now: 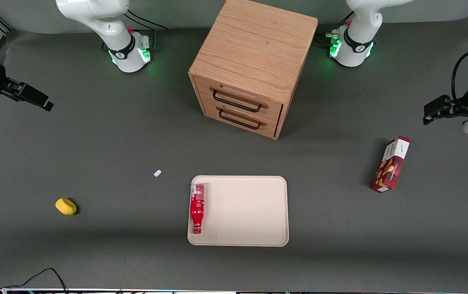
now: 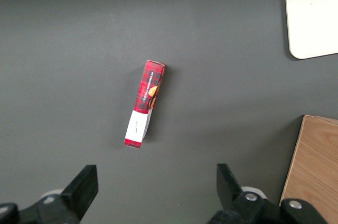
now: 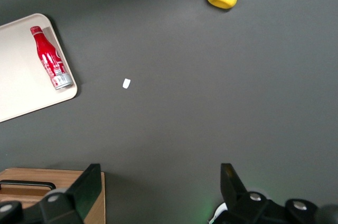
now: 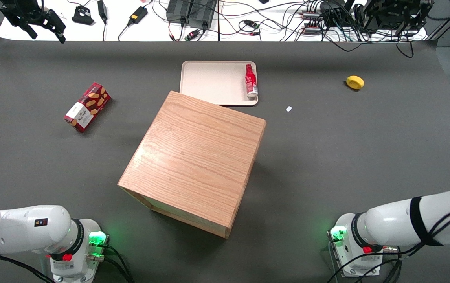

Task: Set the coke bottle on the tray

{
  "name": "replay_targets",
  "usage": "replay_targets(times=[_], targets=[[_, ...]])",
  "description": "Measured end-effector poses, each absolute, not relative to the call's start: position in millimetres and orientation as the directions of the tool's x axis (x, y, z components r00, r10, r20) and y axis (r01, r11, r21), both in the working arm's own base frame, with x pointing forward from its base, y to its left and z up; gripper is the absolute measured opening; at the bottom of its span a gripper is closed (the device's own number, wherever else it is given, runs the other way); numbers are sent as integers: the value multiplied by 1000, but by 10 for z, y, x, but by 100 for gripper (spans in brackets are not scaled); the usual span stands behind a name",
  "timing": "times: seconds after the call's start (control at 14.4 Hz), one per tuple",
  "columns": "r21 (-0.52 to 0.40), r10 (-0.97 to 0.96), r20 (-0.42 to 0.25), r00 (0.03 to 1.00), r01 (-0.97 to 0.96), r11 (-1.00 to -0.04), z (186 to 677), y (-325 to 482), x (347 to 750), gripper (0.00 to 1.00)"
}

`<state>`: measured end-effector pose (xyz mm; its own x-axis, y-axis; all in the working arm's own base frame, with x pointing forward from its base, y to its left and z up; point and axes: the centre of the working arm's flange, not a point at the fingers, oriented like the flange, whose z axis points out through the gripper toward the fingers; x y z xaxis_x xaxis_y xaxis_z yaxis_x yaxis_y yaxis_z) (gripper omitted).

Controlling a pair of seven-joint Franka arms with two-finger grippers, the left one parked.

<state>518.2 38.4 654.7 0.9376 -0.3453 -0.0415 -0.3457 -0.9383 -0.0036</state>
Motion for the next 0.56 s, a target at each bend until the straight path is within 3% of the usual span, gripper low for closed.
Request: replay_targets(times=[0.28,0.56], targets=[[-8,-341,-32,939,-342,-940,6342,384,4904,100],[-22,-327,-2,945,-327,-945,6452,382,4945,100]])
